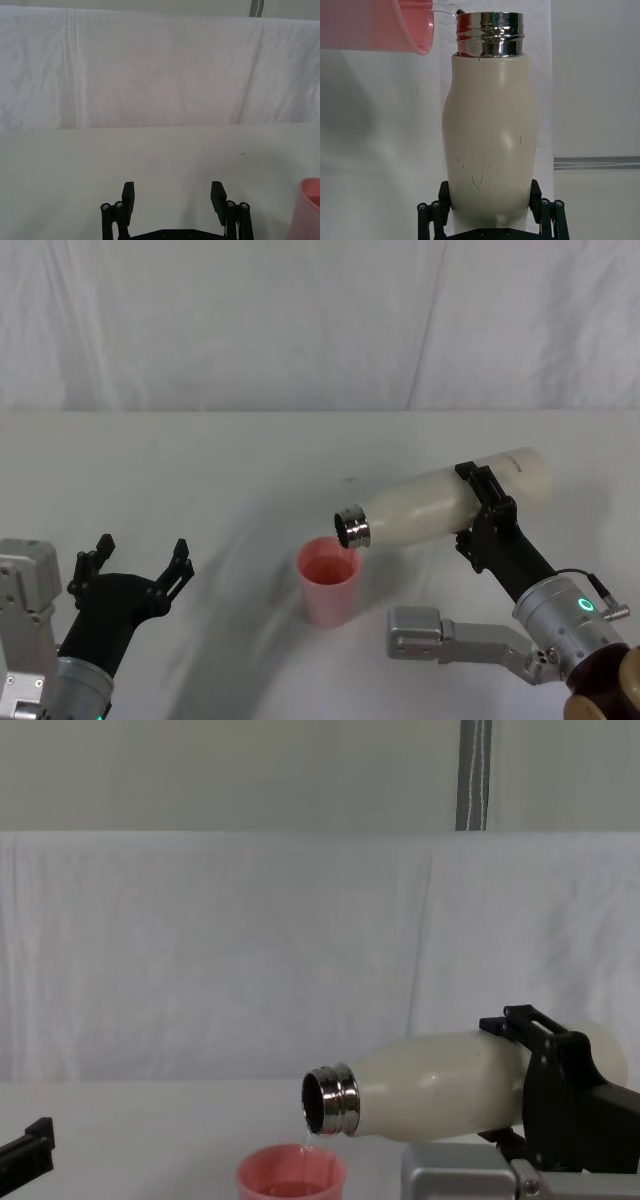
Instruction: Grasp the thermos with one hand and pour water into the cup lid.
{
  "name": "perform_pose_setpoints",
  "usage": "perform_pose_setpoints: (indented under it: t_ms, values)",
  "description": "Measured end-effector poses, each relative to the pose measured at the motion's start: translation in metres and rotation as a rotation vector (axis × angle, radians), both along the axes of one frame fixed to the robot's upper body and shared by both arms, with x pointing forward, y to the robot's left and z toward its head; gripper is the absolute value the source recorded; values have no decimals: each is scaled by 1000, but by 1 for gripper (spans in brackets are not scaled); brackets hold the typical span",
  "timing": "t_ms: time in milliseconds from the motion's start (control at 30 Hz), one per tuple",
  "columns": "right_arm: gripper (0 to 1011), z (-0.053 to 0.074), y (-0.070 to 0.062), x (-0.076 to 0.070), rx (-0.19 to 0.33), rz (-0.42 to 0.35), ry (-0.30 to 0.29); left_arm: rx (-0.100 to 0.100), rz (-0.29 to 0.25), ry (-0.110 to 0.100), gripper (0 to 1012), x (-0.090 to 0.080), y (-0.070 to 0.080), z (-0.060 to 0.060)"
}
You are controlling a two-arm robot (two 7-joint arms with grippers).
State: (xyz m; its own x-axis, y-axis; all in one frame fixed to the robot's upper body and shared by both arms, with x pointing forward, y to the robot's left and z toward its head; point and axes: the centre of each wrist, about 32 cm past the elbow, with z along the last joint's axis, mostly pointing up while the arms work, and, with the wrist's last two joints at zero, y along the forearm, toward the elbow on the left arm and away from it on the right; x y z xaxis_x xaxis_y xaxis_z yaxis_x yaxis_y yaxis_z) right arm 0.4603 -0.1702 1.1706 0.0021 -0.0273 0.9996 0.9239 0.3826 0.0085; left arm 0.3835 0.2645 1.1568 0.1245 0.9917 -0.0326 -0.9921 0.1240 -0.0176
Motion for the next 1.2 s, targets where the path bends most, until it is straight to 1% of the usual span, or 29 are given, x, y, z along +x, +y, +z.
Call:
perform_pose_setpoints:
  t_ms: [700,833,900,1133,1200]
  values:
    - [949,-1,1,0,1,1,8,0,0,0,1001,0,0,0]
    - [949,-1,1,0,20,3,27,0,0,0,1001,0,0,0]
    - [949,-1,1,-1,42,7,45,0,0,0,1001,0,0,0]
    - [949,-1,2,-2,69,15,68,0,0,0,1001,0,0,0]
    - [949,-1,2,-3,86,16,78,0,0,0,1001,0,0,0]
